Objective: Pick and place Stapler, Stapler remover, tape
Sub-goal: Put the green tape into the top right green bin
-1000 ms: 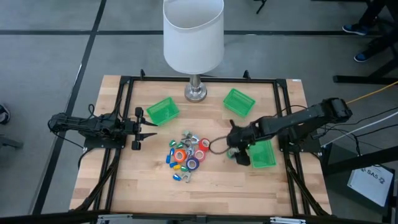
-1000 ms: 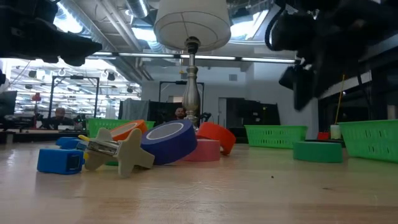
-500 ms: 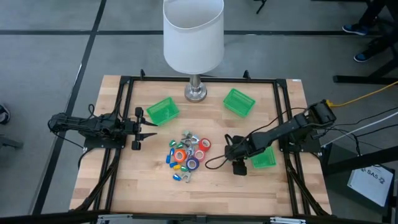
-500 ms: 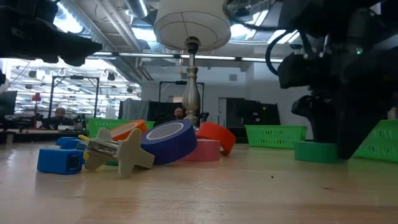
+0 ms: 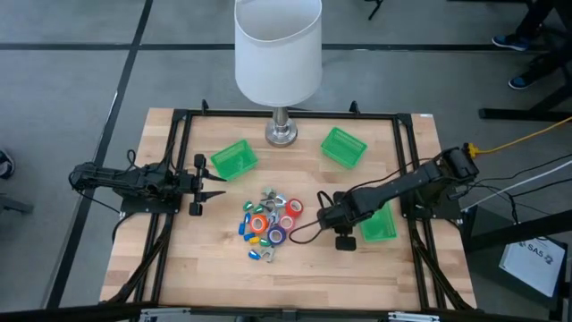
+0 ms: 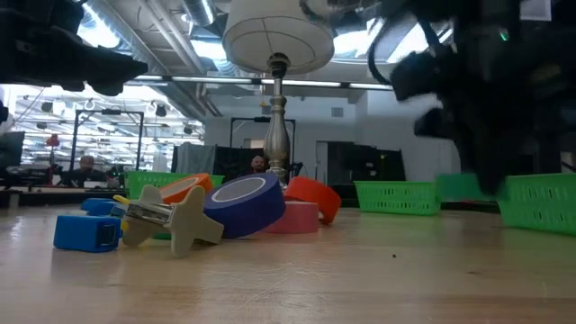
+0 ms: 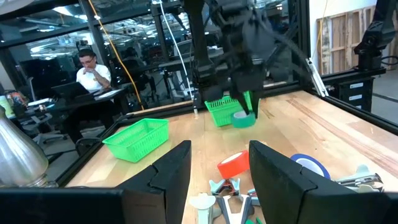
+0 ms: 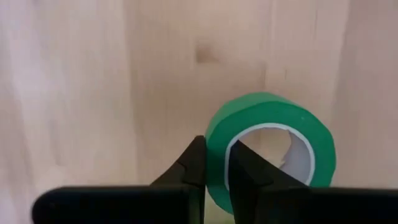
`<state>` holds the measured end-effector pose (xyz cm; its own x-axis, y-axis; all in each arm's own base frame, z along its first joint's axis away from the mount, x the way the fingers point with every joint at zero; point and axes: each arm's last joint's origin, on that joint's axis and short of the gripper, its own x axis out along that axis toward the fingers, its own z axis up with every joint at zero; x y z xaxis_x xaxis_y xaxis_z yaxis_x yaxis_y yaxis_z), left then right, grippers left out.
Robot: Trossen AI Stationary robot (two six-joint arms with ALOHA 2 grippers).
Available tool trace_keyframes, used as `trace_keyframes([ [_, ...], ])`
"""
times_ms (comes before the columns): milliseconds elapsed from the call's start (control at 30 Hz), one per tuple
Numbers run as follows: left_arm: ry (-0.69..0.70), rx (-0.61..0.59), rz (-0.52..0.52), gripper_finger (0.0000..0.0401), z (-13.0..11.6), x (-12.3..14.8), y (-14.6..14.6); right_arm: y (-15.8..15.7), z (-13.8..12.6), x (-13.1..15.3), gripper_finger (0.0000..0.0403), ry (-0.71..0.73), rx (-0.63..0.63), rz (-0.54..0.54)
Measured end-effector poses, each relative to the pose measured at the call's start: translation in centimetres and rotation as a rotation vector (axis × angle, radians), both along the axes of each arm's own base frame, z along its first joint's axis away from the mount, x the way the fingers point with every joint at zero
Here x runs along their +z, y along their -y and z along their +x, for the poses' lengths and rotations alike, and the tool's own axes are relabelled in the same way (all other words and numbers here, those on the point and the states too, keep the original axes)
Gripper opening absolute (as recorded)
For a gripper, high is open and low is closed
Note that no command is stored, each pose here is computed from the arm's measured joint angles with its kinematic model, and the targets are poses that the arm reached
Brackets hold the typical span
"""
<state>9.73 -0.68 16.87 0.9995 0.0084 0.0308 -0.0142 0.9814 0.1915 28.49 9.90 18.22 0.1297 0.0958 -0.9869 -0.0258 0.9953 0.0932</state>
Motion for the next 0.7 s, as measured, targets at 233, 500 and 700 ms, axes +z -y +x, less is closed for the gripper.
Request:
trace_keyframes([
  [233,0.0,-0.001,0.0,0.0157,0.0,0.0,0.0,3.1,1.3,3.5,0.0038,0.039,0.03,-0.014],
  [500,-0.001,-0.003,0.0,0.0157,0.0,0.0,0.0,9.2,-0.3,7.3,0.0038,0.138,-0.014,-0.042],
  [700,-0.001,-0.002,0.0,0.0157,0.0,0.0,0.0,14.7,-1.7,9.0,0.0038,0.198,-0.122,-0.137],
])
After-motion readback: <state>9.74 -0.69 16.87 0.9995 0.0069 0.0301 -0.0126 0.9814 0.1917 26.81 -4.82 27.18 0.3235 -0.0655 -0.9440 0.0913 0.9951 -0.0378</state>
